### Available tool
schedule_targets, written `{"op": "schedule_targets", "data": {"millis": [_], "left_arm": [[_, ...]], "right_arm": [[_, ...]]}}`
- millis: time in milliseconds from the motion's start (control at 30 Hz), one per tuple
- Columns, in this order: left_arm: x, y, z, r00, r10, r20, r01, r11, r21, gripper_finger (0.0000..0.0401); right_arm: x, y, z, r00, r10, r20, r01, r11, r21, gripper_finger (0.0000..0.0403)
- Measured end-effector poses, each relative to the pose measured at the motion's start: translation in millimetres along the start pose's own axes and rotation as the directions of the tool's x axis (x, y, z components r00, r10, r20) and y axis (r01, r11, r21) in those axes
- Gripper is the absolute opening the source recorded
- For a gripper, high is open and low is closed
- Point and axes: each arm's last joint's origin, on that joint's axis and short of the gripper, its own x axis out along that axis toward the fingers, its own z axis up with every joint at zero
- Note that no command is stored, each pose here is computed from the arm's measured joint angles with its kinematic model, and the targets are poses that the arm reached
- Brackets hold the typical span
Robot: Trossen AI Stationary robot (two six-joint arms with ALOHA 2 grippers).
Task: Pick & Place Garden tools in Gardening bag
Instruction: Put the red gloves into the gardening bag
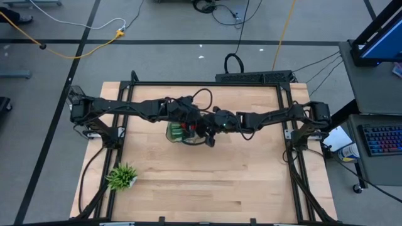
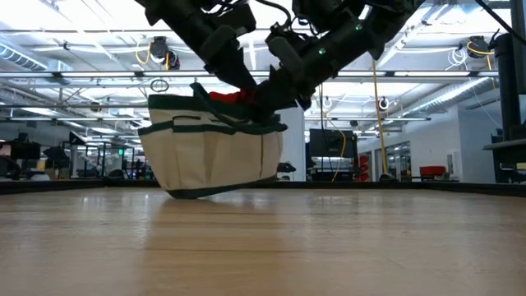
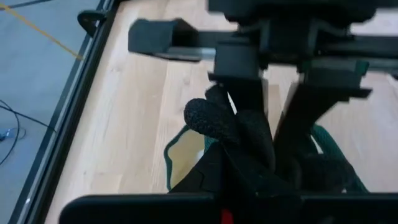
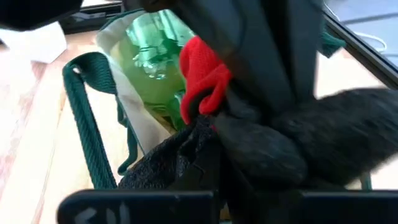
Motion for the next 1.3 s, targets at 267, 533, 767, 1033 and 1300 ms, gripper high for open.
{"op": "schedule_targets", "data": {"millis": [267,533,767,1033,1300], "left_arm": [[3,-1,-6,0.998,-0.014,-0.065,0.015,1.0,0.009,0.0006],[6,-1,-6,0.998,-0.019,-0.052,0.019,1.0,0.003,0.0006],[4,-4,-7,0.994,-0.094,-0.058,0.094,0.996,-0.007,0.0015],[4,-8,1,0.972,-0.231,0.041,0.232,0.972,-0.028,0.0009],[1,-4,-7,0.994,-0.087,-0.066,0.087,0.996,-0.005,0.0012]], "right_arm": [[-2,2,11,0.993,0.036,0.111,-0.047,0.995,0.093,0.0],[2,-13,1,1.0,0.002,-0.002,-0.001,0.975,0.223,0.0],[2,-14,0,1.0,-0.009,-0.007,0.01,0.982,0.188,0.0],[12,-13,-11,0.996,0.05,-0.08,-0.034,0.981,0.192,0.0],[9,-13,-8,0.997,0.054,-0.059,-0.044,0.986,0.159,0.0]]}}
